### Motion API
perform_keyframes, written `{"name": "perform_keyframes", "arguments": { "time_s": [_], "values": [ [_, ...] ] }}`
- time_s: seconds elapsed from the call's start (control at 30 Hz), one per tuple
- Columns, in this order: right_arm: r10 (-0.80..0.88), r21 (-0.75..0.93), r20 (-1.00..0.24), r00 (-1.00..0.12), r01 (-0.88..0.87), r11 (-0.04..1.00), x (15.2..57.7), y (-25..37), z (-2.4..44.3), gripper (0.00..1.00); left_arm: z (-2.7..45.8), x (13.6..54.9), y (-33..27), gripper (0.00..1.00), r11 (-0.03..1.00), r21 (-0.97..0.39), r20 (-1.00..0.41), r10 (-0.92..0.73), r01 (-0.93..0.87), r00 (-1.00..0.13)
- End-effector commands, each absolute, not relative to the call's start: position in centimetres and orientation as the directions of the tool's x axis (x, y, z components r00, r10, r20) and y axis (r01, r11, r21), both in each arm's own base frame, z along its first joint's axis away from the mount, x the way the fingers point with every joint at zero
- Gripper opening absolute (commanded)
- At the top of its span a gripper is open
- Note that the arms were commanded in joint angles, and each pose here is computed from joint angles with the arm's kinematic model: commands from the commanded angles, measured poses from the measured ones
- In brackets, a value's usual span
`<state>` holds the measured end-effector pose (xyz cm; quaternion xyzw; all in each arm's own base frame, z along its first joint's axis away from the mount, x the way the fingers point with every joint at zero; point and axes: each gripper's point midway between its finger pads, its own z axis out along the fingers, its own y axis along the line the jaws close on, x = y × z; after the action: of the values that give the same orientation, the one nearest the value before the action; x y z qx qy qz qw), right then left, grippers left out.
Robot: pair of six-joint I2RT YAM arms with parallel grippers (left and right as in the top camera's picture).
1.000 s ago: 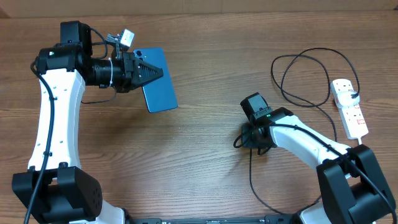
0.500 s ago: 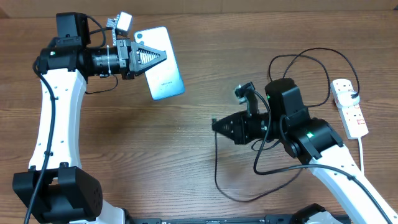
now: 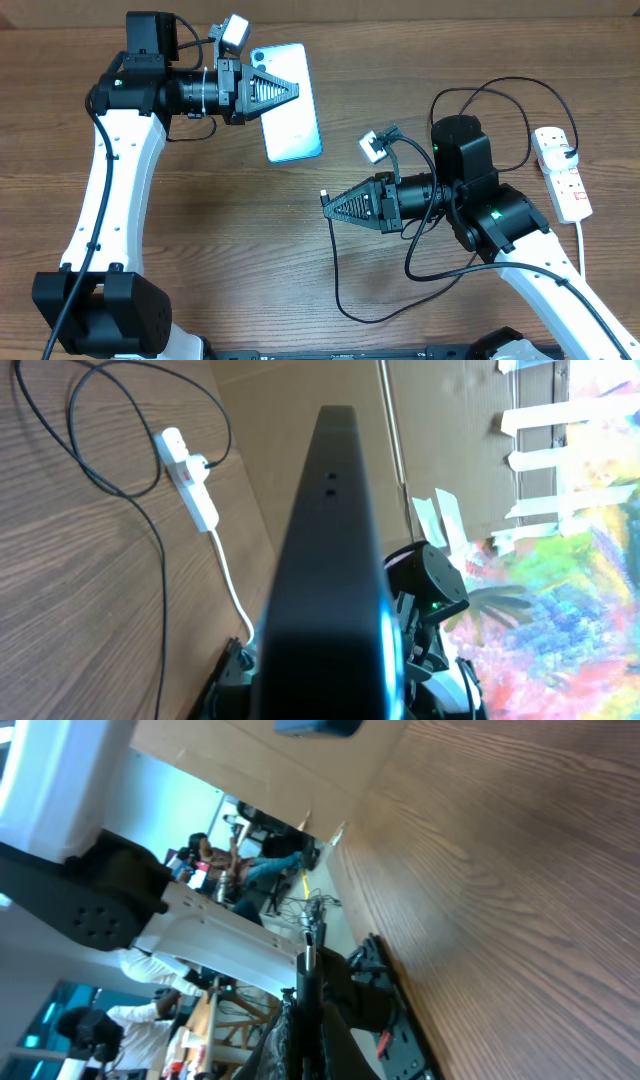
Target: Plug charger to phone and switch on socket
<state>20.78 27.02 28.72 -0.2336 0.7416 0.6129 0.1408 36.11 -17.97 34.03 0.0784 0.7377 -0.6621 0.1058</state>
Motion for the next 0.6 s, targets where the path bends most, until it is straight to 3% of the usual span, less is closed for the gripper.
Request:
{"name": "perform_keyframes", "arguments": {
  "time_s": [0.0,0.57],
  "values": [
    [-0.174,0.872,-0.454,-0.874,-0.476,0.115,20.5,27.2,29.4,0.04,36.0,34.7,-18.6,0.05,0.051,-0.965,-0.256,0.011,0.257,-0.967],
    [-0.139,0.878,-0.458,-0.878,-0.471,0.086,21.1,27.5,31.0,0.04,35.5,33.7,-21.2,0.05,0.071,-0.975,-0.204,0.063,0.209,-0.977]
  ]
}}
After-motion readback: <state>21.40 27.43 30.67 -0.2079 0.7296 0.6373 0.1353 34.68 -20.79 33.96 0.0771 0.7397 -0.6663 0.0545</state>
